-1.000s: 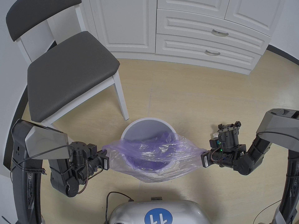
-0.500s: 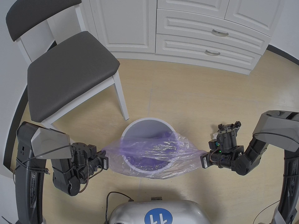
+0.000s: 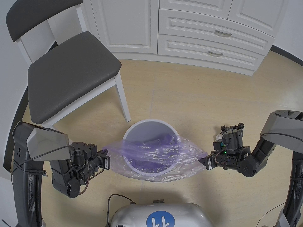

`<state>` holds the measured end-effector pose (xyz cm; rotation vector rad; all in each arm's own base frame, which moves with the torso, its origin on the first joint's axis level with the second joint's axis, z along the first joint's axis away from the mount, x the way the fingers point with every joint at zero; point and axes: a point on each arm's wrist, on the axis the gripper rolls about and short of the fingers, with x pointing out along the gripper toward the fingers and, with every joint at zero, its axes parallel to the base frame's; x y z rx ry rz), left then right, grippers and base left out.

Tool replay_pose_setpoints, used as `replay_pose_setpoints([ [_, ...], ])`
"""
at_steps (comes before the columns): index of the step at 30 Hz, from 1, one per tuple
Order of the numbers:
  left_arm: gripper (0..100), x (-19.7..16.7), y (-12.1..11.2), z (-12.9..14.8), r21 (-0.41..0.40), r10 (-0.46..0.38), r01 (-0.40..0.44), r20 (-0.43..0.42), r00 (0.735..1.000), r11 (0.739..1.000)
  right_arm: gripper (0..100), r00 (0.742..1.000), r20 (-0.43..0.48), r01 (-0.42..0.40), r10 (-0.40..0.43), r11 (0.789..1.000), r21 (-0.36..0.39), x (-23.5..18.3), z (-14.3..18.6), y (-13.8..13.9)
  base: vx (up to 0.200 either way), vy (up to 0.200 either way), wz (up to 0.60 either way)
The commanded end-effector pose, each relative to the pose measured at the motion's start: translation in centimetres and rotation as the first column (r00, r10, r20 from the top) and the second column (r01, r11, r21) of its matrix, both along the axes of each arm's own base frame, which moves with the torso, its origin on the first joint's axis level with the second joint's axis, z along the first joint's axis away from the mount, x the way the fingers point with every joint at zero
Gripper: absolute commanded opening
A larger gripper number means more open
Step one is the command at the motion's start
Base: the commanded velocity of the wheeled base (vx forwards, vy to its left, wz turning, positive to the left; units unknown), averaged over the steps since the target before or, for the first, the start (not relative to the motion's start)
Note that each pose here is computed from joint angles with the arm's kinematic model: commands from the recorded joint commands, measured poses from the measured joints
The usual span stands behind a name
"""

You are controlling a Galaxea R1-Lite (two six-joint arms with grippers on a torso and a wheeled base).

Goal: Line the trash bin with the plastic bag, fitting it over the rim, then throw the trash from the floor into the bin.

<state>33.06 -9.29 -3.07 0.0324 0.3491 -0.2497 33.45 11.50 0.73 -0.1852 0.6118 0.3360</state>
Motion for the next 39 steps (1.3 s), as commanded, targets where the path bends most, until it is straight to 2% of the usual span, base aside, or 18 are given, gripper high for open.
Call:
replay_pose_setpoints([
  [1, 0, -0.5, -0.7, 1.5, -0.027, -0.016, 0.017, 0.026, 1.0, 0.999, 100, 0.998, 0.017, -0.055, 0.054, 0.997, 0.057, -1.0, 2.1, -0.8, 0.0, 0.0, 0.0],
  [5, 0, -0.6, -0.8, 1.3, -0.027, -0.018, 0.018, 0.02, 1.0, 0.999, 100, 0.993, 0.006, -0.12, 0.121, 0.986, 0.118, -1.4, 2.6, -2.3, 0.0, 0.0, 0.0],
  [8, 0, -0.4, -0.7, 1.1, -0.029, -0.015, 0.015, 0.016, 1.0, 0.999, 100, 0.979, -0.012, -0.195, 0.202, 0.961, 0.197, -1.5, 2.4, -3.7, 0.0, 0.0, 0.0],
  [9, 0, -0.4, -0.7, 1.0, -0.029, -0.015, 0.015, 0.014, 1.0, 0.999, 100, 0.979, -0.012, -0.199, 0.205, 0.959, 0.2, -1.5, 2.4, -3.7, 0.0, 0.0, 0.0],
  [10, 0, -0.3, -0.7, 0.7, -0.027, -0.012, 0.012, 0.01, 1.0, 1.0, 100, 0.972, -0.016, -0.226, 0.236, 0.945, 0.236, -1.4, 2.3, -4.3, 0.0, 0.0, 0.0],
  [12, 0, -0.1, -0.7, 0.5, -0.028, -0.008, 0.009, 0.01, 1.0, 1.0, 100, 0.965, -0.016, -0.247, 0.261, 0.929, 0.275, -1.2, 2.2, -5.3, 0.0, 0.0, 0.0],
  [14, 0, 0.0, -0.6, 0.4, -0.028, -0.007, 0.007, 0.01, 1.0, 1.0, 100, 0.963, -0.02, -0.251, 0.268, 0.924, 0.287, -1.1, 2.0, -5.6, 0.0, 0.0, 0.0],
  [18, 0, 0.7, -0.2, -0.5, -0.027, 0.014, -0.014, -0.001, 1.0, 1.0, 100, 0.949, -0.016, -0.29, 0.315, 0.891, 0.349, -0.8, 1.2, -7.7, 0.0, 0.0, 0.0],
  [21, 0, 0.9, 0.3, -1.2, -0.023, 0.029, -0.029, -0.012, 1.0, 0.999, 100, 0.936, -0.011, -0.317, 0.352, 0.858, 0.405, -0.7, 0.9, -8.8, 0.0, 0.0, 0.0],
  [22, 0, 0.9, 0.3, -1.2, -0.023, 0.029, -0.029, -0.012, 1.0, 0.999, 100, 0.936, -0.011, -0.317, 0.352, 0.858, 0.405, -0.7, 0.9, -8.8, 0.0, 0.0, 0.0],
  [23, 0, 1.0, 0.6, -1.5, -0.018, 0.036, -0.036, -0.018, 0.999, 0.999, 100, 0.929, -0.004, -0.332, 0.369, 0.839, 0.432, -0.7, 0.8, -9.4, 0.0, 0.0, 0.0],
  [25, 0, 1.1, 0.8, -1.7, -0.015, 0.041, -0.042, -0.022, 0.999, 0.999, 100, 0.922, 0.002, -0.346, 0.388, 0.819, 0.458, -0.8, 0.7, -9.8, 0.0, 0.0, 0.0],
  [31, 0, 1.2, 0.8, -2.0, -0.014, 0.043, -0.043, -0.028, 0.999, 0.999, 100, 0.915, 0.01, -0.359, 0.404, 0.801, 0.479, -1.0, 0.7, -10.3, 0.0, 0.0, 0.0],
  [36, 0, 1.2, 0.8, -1.7, -0.016, 0.043, -0.043, -0.019, 0.999, 0.999, 100, 0.907, 0.027, -0.375, 0.42, 0.777, 0.506, -1.1, 0.8, -11.1, 0.0, 0.0, 0.0],
  [39, 0, 1.2, 0.8, -1.6, -0.019, 0.042, -0.042, -0.016, 0.999, 0.999, 100, 0.905, 0.04, -0.384, 0.424, 0.771, 0.508, -1.1, 1.1, -11.2, 0.0, 0.0, 0.0],
])
